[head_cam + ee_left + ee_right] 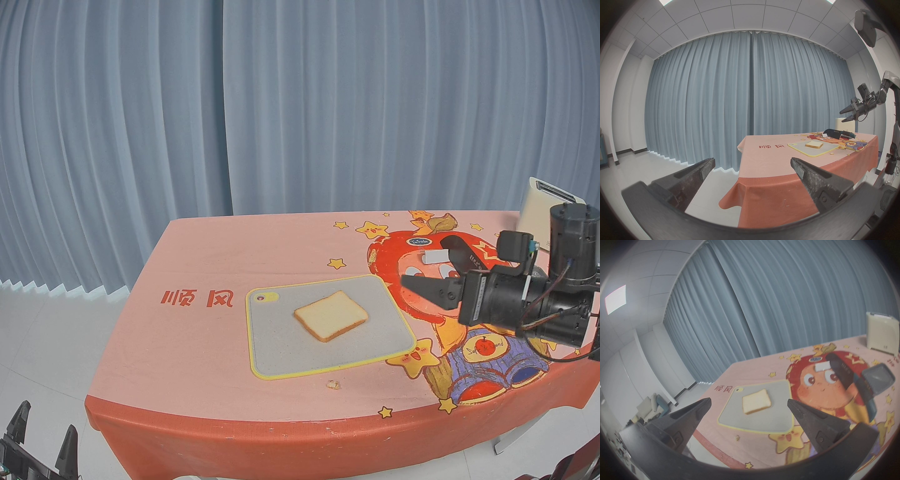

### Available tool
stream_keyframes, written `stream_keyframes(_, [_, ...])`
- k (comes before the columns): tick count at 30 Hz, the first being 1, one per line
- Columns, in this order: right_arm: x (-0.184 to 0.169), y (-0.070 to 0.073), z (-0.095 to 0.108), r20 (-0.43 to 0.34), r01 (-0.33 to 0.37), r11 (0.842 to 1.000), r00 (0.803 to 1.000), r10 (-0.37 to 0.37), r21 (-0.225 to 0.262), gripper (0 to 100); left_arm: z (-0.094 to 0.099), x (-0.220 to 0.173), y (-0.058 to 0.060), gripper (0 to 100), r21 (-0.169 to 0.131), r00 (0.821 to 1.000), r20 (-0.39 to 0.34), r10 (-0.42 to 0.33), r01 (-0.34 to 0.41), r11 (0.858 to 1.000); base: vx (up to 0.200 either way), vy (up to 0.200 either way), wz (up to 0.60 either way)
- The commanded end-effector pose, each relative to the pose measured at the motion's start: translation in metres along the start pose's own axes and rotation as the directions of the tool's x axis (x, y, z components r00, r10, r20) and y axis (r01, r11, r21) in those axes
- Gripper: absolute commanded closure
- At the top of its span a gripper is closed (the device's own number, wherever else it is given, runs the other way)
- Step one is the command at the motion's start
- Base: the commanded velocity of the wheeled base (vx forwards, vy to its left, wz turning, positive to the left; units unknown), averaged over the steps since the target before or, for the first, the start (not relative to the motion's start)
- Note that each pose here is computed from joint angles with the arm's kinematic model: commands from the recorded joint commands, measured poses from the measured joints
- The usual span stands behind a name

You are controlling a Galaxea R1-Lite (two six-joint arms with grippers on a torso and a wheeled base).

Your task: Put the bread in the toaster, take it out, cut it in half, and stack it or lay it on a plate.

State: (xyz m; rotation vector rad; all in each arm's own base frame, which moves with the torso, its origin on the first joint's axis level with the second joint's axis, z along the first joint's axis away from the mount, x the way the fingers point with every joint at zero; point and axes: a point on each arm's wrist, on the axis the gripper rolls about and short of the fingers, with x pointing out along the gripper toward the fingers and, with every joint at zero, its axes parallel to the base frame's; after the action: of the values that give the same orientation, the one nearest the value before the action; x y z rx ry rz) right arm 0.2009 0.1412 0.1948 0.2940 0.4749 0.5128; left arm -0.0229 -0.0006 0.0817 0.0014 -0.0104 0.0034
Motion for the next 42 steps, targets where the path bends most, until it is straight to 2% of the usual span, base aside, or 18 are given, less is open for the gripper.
stream_keyframes(1, [-0.036, -0.012, 0.018, 0.12, 0.035, 0.999, 0.992, -0.03, -0.041, 0, -0.005, 0.0, 0.0, 0, 0.0, 1.0, -0.001, 0.0, 0.0, 1.0, 0.0, 0.0, 0.0])
stream_keyframes(8, [-0.038, -0.033, 0.013, 0.124, 0.133, 0.989, 0.984, -0.124, -0.068, 0, -0.005, 0.0, 0.0, 0, 0.0, 1.0, -0.001, 0.0, 0.0, 1.0, 0.0, 0.0, 0.0])
stream_keyframes(10, [-0.041, -0.05, 0.012, 0.14, 0.235, 0.968, 0.965, -0.222, -0.09, 0, -0.005, 0.0, 0.0, 0, 0.0, 1.0, -0.001, 0.0, 0.0, 1.0, 0.0, 0.0, 0.0])
stream_keyframes(12, [-0.045, -0.068, 0.009, 0.143, 0.329, 0.937, 0.939, -0.313, -0.113, 0, -0.005, 0.0, 0.0, 0, 0.0, 1.0, -0.001, 0.0, 0.0, 1.0, 0.0, 0.0, 0.0])
stream_keyframes(14, [-0.05, -0.074, 0.01, 0.172, 0.359, 0.926, 0.926, -0.337, -0.114, 0, -0.005, 0.0, 0.0, 0, 0.0, 1.0, -0.001, 0.0, 0.0, 1.0, 0.0, 0.0, 0.0])
stream_keyframes(16, [-0.058, -0.073, 0.013, 0.222, 0.357, 0.927, 0.918, -0.328, -0.11, 0, -0.005, 0.0, 0.0, 0, 0.0, 1.0, -0.001, 0.0, 0.0, 1.0, 0.0, 0.0, 0.0])
stream_keyframes(19, [-0.065, -0.072, 0.012, 0.241, 0.357, 0.928, 0.915, -0.324, -0.109, 0, -0.006, 0.0, 0.0, 0, 0.002, 1.0, -0.006, 0.003, -0.003, 1.0, 0.0, 0.0, 0.0])
stream_keyframes(24, [-0.062, -0.073, 0.01, 0.226, 0.348, 0.93, 0.922, -0.316, -0.12, 0, -0.006, 0.0, 0.0, 0, 0.003, 1.0, -0.009, 0.0, 0.0, 1.0, 0.0, 0.0, 0.0])
stream_keyframes(27, [-0.062, -0.074, 0.006, 0.213, 0.356, 0.923, 0.923, -0.321, -0.147, 0, -0.006, 0.0, 0.0, 0, 0.002, 1.0, -0.009, 0.0, 0.0, 1.0, 0.0, 0.0, 0.0])
stream_keyframes(42, [-0.063, -0.075, 0.001, 0.202, 0.362, 0.916, 0.923, -0.327, -0.173, 0, -0.006, 0.0, 0.0, 0, 0.002, 1.0, -0.009, 0.0, 0.0, 1.0, 0.0, 0.0, 0.0])
